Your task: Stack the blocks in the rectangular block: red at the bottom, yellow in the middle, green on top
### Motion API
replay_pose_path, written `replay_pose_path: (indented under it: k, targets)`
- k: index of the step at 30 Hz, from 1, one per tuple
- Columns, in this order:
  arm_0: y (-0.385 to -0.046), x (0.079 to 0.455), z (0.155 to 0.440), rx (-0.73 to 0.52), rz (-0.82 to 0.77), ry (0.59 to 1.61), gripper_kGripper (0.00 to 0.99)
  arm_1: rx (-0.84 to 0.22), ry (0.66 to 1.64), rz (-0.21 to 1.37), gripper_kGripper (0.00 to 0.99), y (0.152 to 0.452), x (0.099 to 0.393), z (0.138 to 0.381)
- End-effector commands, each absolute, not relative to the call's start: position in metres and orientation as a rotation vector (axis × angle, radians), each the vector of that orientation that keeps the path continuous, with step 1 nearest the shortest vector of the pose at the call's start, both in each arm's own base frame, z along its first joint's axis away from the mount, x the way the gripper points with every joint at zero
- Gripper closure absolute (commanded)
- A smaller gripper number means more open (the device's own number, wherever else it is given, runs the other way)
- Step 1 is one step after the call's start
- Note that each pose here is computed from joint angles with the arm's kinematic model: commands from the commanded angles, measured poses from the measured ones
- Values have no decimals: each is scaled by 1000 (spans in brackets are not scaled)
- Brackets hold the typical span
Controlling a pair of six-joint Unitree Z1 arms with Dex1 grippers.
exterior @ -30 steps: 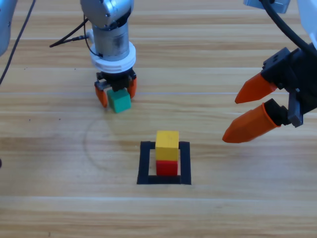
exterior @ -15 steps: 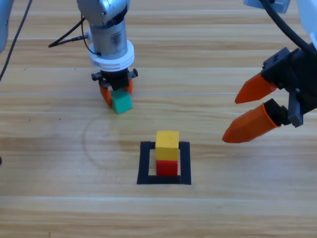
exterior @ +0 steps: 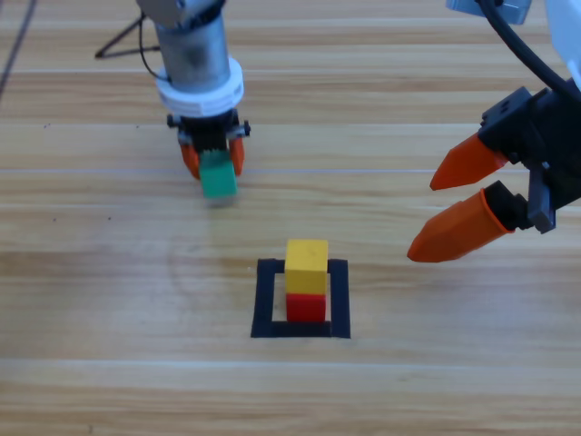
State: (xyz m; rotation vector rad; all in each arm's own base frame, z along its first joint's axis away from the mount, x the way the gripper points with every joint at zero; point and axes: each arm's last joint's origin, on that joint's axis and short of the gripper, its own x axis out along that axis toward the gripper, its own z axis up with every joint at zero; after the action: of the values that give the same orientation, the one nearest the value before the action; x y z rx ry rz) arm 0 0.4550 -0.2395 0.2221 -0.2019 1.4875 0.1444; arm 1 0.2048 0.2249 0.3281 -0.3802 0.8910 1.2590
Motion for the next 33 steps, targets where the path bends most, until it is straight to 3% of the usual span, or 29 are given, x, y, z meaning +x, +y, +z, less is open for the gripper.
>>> replay_pose_path:
  k: [1, 8, 11, 18, 33]
  targets:
    - [-263, 406, 298, -98, -76, 1425, 990, -388, 947, 1297, 1, 231, 200, 311]
    - [-296, 346, 333, 29, -236, 1394, 990, -386, 947, 1300, 1, 232, 200, 311]
    - [-308, 328, 338, 47, -227, 1375, 990, -386, 947, 1300, 1, 232, 200, 311]
    - [-326, 304, 329, 37, -131, 1382, 990, -386, 947, 1300, 1, 232, 200, 311]
    - [-338, 297, 300, -27, 7, 1453, 990, -386, 946, 1300, 1, 231, 200, 312]
